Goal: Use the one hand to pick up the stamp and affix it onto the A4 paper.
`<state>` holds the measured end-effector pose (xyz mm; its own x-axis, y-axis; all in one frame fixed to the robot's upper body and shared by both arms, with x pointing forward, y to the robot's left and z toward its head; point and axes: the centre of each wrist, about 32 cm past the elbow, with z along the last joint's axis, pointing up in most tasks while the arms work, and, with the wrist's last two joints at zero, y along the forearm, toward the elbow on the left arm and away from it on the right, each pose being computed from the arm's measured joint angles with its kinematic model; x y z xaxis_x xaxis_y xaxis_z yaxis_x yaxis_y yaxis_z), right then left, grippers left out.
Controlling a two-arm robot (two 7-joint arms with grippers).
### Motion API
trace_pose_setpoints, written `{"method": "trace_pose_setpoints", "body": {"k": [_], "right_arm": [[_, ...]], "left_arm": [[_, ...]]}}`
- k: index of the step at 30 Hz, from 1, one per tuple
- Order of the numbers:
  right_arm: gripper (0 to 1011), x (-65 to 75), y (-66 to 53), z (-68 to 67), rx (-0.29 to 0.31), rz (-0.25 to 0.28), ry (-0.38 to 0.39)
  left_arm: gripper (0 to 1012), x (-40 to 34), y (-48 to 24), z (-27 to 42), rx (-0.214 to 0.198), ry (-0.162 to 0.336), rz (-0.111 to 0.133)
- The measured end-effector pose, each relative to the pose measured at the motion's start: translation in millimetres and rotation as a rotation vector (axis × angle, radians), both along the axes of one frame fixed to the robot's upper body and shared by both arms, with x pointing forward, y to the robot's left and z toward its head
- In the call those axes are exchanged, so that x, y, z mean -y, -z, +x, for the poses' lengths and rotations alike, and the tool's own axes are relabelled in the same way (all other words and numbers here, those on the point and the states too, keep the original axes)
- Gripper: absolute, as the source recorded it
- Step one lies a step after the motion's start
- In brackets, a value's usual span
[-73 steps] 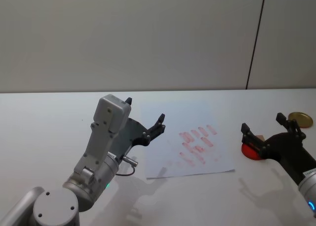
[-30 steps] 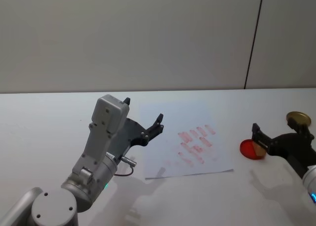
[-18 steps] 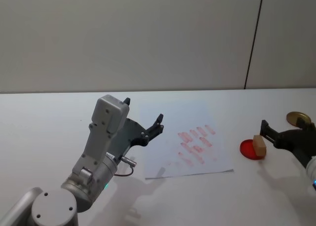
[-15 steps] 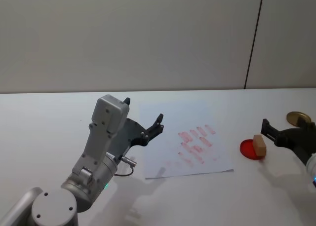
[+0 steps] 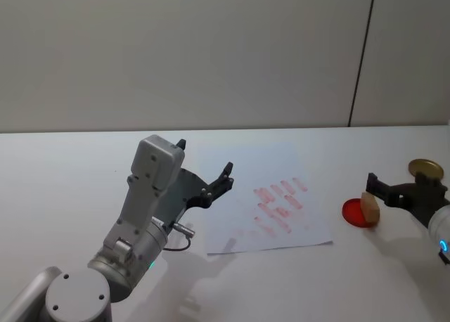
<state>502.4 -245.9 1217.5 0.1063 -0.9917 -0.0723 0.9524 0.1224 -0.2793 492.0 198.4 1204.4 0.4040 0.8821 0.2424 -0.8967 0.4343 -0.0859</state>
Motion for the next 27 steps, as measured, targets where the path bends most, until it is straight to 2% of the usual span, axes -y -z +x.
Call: {"method": "trace_pose_setpoints", "body": {"k": [18, 23, 27], "right_arm": [[994, -10.3, 10.2, 22.4, -0.109, 0.01, -0.039], [902, -12.7, 14.0, 26.1, -0.128, 0.009, -0.041], [764, -15.0, 17.2, 28.9, -0.144, 0.005, -0.042]], "left_arm": [[993, 0.0, 0.0, 0.0, 0.0, 0.0, 0.0], [993, 0.0, 0.0, 0.0, 0.0, 0.0, 0.0], [993, 0.0, 0.0, 0.0, 0.0, 0.0, 0.0]]}}
